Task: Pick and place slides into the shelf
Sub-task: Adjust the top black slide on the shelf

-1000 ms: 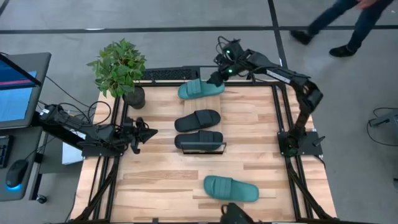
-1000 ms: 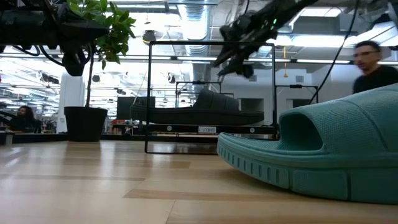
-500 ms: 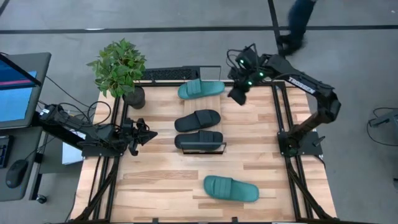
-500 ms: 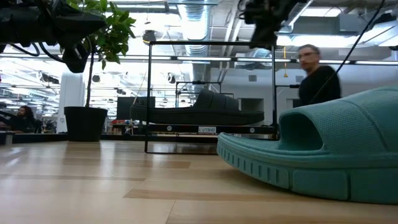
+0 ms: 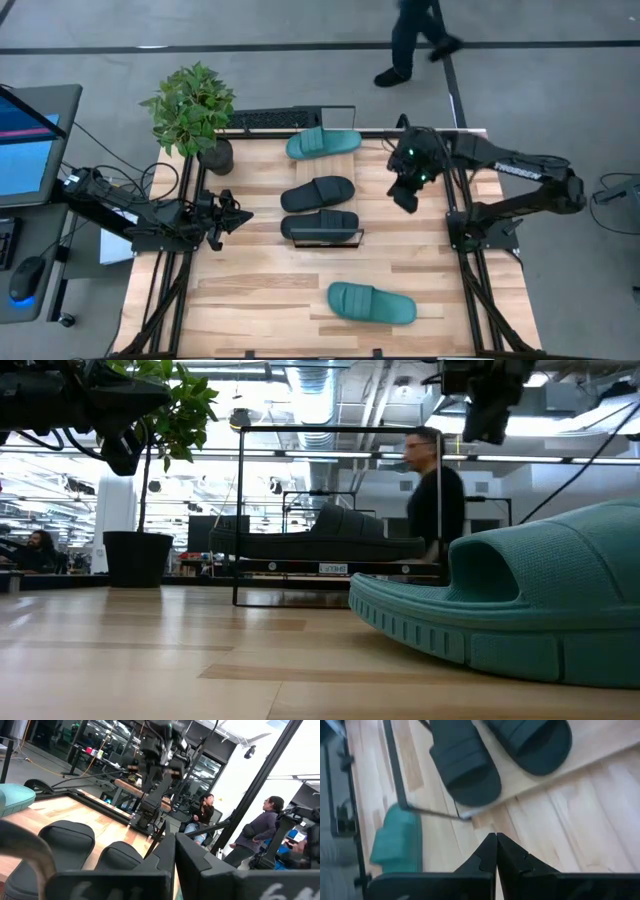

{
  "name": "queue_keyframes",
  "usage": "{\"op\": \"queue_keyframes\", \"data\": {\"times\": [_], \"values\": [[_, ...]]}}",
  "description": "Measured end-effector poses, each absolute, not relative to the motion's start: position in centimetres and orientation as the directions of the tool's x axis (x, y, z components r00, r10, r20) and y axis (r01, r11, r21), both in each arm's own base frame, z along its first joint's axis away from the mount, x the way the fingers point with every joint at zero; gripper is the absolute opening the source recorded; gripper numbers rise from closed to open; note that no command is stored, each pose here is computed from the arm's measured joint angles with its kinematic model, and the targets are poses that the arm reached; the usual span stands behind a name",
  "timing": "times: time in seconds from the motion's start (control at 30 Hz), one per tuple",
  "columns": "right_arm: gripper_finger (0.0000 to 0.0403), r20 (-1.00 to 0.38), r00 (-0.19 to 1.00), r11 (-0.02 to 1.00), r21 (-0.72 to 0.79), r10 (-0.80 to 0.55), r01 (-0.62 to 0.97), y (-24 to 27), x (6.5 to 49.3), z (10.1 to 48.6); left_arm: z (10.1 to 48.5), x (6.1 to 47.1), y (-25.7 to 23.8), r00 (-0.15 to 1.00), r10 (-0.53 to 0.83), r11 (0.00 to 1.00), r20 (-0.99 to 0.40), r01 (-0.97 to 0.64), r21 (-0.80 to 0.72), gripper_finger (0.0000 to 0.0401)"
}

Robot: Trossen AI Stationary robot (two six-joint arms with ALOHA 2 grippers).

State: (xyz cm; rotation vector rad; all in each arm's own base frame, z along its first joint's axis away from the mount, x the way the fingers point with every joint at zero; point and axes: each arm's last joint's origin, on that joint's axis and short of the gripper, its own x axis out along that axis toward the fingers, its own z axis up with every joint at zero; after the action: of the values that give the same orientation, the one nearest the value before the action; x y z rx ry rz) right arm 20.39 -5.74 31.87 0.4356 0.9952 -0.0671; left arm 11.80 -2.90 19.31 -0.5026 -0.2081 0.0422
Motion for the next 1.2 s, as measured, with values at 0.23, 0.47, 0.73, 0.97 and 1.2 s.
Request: {"op": "queue_keyframes", "data": {"times": [0.23,0.47,0.73,0.97,1.2], "values": [[0.0,-0.754,0.641,0.888,0.382,0.14,0.255,-3.8,20.9,26.5,19.3,11.8,-2.9,0.978,0.091,0.876,0.188,0.011,-0.482,0.0],[0.0,-0.668,0.743,0.908,0.333,0.038,0.253,-4.2,22.7,23.4,19.3,11.8,-2.9,0.978,0.091,0.878,0.19,0.011,-0.479,0.0],[0.0,-0.645,0.76,0.904,0.273,-0.081,0.329,-7.1,23.8,21.4,19.3,11.8,-2.9,0.978,0.091,0.878,0.19,0.011,-0.478,0.0],[0.0,-0.656,0.74,0.894,0.23,-0.149,0.384,-10.0,24.6,19.4,19.3,11.8,-2.9,0.978,0.091,0.878,0.19,0.011,-0.478,0.0],[0.0,-0.694,0.705,0.896,0.207,-0.148,0.392,-11.5,25.2,17.2,19.3,11.8,-2.9,0.978,0.091,0.878,0.189,0.011,-0.478,0.0]]}}
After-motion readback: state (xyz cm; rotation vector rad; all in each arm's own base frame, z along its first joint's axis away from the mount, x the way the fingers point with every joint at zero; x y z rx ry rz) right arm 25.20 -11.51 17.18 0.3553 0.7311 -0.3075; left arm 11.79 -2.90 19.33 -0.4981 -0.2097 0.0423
